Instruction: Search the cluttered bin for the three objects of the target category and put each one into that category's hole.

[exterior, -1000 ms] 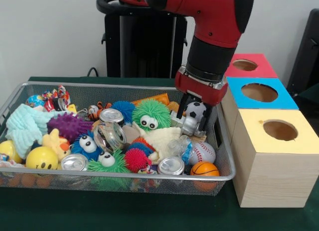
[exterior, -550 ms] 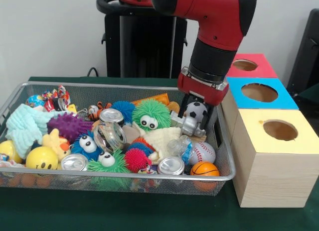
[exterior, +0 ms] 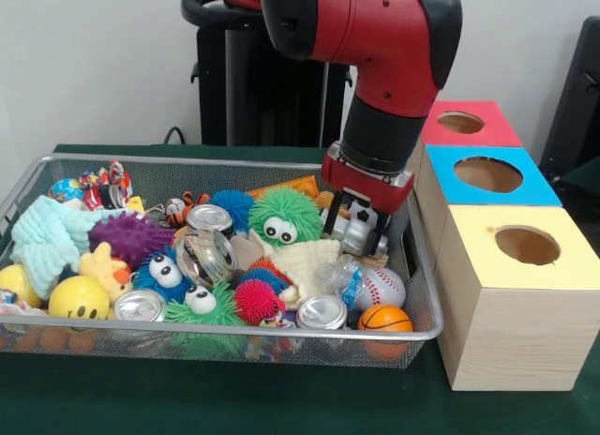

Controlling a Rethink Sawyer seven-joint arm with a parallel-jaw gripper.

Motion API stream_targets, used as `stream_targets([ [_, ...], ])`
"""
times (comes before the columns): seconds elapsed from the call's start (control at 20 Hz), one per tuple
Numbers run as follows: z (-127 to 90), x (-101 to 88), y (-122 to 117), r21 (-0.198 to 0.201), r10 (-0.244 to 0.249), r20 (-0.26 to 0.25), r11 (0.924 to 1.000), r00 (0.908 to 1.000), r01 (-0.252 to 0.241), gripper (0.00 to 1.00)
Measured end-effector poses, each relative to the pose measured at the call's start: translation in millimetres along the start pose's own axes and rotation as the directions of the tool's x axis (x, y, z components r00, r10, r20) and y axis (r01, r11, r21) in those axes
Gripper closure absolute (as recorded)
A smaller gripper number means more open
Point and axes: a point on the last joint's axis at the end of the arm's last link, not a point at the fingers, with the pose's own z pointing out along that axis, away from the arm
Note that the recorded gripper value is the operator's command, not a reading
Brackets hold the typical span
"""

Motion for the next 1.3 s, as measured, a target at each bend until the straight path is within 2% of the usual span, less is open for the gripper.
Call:
stream_targets([
  [0.5, 8.7, 2.5, 1.7, -0.007, -0.039, -0.001, 0.9992, 0.9992, 0.039, 0.00],
  [0.7, 7.7, -2.7, 8.7, -0.019, -0.057, 0.017, 0.9982, 0.9982, 0.057, 0.00],
  [0.9, 5.6, -17.6, 12.7, -0.024, -0.066, 0.050, 0.9975, 0.9966, 0.067, 0.00],
  [1.3, 11.6, -21.5, 0.2, -0.009, -0.083, 0.057, 0.9965, 0.9949, 0.084, 0.00],
])
